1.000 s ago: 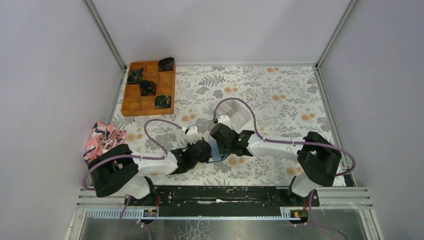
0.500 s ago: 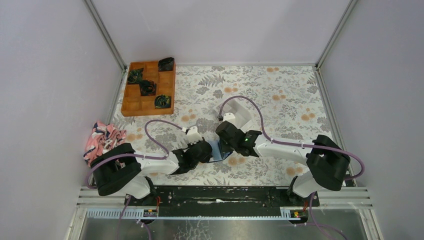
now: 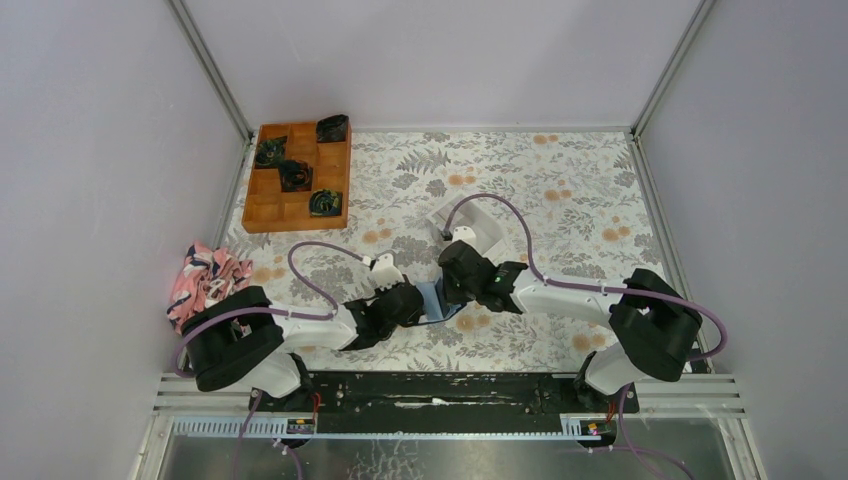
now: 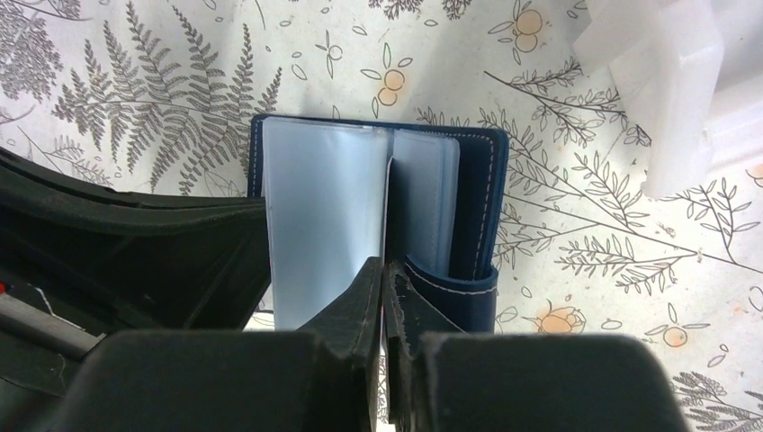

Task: Put the credit cards into the card holder
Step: Open the card holder at the center of the board, then insert the credit card into the card holder.

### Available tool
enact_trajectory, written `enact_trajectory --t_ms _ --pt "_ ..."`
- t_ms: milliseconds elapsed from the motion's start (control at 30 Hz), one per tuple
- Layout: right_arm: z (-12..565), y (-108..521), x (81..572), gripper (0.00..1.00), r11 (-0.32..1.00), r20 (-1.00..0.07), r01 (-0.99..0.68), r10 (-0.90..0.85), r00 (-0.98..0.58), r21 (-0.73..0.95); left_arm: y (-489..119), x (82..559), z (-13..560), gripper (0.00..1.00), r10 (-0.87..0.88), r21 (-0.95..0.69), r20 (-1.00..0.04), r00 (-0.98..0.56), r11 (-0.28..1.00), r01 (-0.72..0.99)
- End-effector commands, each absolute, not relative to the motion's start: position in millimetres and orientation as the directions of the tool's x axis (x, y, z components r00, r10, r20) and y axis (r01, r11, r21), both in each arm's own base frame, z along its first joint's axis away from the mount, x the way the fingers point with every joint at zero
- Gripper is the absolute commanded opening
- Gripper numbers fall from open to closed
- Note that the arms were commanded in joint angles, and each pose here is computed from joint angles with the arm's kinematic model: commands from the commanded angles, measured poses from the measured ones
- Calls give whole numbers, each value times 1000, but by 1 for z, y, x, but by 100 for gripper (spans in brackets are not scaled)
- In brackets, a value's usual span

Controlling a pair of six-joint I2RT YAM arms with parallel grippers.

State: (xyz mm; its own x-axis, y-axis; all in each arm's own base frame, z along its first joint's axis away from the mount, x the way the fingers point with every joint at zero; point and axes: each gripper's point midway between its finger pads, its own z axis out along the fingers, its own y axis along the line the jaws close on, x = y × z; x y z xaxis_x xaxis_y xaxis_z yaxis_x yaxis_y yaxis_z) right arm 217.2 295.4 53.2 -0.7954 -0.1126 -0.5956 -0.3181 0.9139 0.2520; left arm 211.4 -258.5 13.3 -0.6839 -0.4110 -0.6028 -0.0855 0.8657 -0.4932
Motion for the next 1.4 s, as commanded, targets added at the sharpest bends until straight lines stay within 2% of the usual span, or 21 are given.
enact_trajectory --t_ms 0,200,1367 --pt "47 298 218 5 903 -580 -309 -85 -810 299 -219 184 -30 2 -297 -323 -587 -753 939 -119" --pt "38 294 217 0 903 -564 -299 -80 -822 308 -215 180 -34 0 -300 -319 -579 -758 939 -128" --pt "-6 256 189 0 916 -489 -292 -129 -863 273 -180 147 -67 0 -336 -226 -544 -768 941 -252"
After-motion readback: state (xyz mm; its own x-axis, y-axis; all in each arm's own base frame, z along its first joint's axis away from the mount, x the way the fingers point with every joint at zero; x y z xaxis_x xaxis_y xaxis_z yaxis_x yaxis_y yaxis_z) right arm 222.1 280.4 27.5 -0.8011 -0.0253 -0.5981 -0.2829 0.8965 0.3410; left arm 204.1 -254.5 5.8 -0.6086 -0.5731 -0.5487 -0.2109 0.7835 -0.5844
